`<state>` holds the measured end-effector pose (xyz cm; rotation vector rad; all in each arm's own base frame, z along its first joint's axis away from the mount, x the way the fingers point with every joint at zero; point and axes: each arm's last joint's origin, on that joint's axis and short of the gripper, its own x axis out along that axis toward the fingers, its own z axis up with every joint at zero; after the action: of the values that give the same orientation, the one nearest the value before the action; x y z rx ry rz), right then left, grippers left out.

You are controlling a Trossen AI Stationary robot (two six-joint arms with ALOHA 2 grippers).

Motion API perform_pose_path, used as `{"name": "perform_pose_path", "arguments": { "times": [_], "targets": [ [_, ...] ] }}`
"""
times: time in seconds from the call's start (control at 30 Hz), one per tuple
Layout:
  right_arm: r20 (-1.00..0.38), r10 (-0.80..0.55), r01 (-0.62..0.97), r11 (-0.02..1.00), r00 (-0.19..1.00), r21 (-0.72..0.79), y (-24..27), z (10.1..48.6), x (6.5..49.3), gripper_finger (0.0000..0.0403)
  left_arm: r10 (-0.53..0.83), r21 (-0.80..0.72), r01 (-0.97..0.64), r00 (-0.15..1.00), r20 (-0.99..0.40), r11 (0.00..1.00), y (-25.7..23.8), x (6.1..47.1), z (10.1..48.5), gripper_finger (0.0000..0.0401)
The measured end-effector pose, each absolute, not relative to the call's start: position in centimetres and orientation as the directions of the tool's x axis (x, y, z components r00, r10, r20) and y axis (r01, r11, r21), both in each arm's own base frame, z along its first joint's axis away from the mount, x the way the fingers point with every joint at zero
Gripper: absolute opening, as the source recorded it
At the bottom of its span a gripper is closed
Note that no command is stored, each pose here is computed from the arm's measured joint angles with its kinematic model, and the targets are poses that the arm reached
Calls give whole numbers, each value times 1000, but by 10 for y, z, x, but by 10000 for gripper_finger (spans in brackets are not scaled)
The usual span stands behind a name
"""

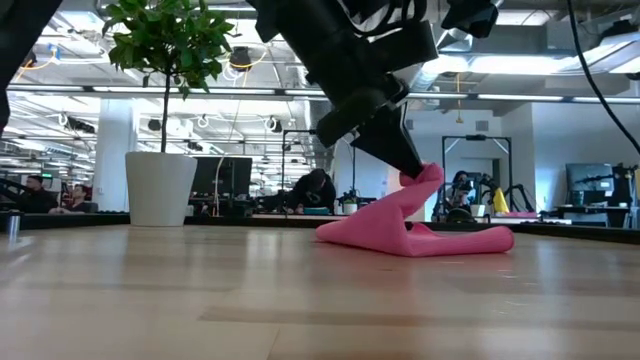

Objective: Fold microfiber towels
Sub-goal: Fold the pink cloth, then stack the folded pink cloth on top of the folded orange cloth in the yellow bin

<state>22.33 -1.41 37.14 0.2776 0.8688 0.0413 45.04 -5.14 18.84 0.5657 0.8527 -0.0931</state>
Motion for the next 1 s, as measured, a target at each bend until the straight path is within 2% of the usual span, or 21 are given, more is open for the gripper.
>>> {"name": "perform_pose_path", "arguments": {
  "times": [0.5, 0.83, 1.0],
  "targets": [
    [-749, 148, 70, 965, 646, 252, -14, 371, 224, 188, 103, 405, 257, 722, -684, 877, -43, 458, 194, 7],
    [-749, 148, 70, 965, 646, 252, -14, 371, 224, 188, 97, 399, 249, 734, -672, 883, -43, 459, 195, 102],
    [-750, 149, 71, 965, 644, 252, -14, 371, 223, 188, 181, 434, 192, 711, -680, 880, -40, 456, 194, 127]
  ]
}}
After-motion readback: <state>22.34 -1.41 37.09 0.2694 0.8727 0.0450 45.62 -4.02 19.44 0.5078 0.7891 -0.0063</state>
